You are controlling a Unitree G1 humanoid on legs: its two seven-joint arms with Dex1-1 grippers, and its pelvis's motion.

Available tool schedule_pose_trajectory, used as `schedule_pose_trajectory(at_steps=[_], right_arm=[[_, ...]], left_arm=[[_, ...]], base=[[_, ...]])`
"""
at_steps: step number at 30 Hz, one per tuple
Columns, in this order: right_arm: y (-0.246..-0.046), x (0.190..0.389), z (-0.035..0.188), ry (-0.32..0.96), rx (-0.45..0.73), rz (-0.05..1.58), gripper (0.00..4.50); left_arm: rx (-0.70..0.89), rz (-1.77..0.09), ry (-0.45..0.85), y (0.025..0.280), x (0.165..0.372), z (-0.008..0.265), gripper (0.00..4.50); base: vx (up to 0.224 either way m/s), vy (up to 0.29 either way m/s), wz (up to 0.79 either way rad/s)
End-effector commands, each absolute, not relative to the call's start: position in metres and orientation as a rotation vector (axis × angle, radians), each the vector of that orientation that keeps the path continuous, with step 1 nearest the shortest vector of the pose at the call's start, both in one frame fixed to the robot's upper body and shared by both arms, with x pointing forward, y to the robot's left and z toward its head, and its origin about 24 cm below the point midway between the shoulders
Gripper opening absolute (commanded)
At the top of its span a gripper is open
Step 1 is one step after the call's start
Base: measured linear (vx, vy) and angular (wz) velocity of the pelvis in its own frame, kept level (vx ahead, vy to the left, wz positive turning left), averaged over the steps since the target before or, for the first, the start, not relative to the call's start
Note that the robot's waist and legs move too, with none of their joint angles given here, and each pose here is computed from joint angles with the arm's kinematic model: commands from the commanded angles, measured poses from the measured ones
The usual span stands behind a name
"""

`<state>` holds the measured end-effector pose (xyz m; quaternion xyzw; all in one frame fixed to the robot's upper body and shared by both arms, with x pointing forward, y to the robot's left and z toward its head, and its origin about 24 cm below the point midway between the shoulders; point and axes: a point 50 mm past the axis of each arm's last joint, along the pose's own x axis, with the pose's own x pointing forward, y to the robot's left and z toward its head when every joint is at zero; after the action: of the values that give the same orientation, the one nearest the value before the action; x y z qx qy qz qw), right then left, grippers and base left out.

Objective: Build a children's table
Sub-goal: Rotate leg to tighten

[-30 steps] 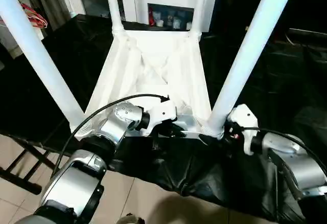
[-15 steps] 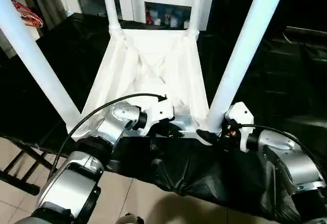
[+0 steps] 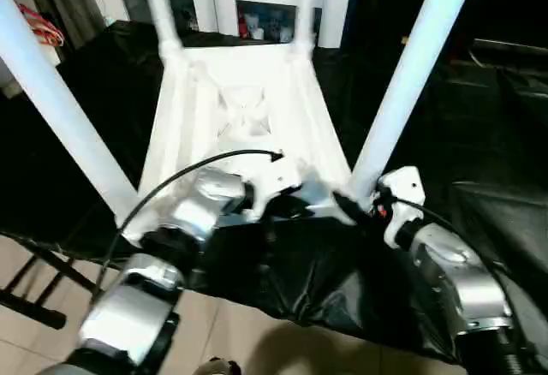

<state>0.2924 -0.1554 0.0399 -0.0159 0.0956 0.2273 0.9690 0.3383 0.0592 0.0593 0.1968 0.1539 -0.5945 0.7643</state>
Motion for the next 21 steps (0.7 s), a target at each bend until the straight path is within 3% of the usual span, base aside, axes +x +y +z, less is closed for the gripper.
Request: schedule_pose_trajectory(at_steps=[1,4,6,8,12,15,21], right_arm=[[-0.103,0.291,0.017,0.281,0.034,0.482,2.73],[-0.089,0.293,0.02,0.26,0.046,0.493,2.73],[-0.082,0.295,0.024,0.236,0.041,0.508,3.28],[-0.084,0.295,0.029,0.214,0.044,0.526,3.45],[-0.095,0.295,0.032,0.204,0.049,0.537,3.87],[-0.118,0.292,0.04,0.181,-0.034,0.628,4.09],[-0.137,0.282,0.048,0.19,-0.113,0.8,4.09]], left_arm=[[0.3,-1.259,0.295,0.025,0.328,0.05,0.0],[0.324,-1.261,0.284,0.023,0.326,0.048,0.0],[0.348,-1.276,0.275,0.023,0.324,0.047,0.0],[0.359,-1.295,0.263,0.026,0.322,0.046,0.0],[0.371,-1.306,0.26,0.033,0.322,0.046,0.0],[0.385,-1.351,0.259,0.048,0.321,0.047,0.0],[0.397,-1.433,0.257,0.062,0.318,0.049,0.0]], base=[[0.0,0.0,0.0],[0.0,0.0,0.0],[0.0,0.0,0.0],[0.0,0.0,0.0],[0.0,0.0,0.0],[0.0,0.0,0.0],[0.0,0.0,0.0]])
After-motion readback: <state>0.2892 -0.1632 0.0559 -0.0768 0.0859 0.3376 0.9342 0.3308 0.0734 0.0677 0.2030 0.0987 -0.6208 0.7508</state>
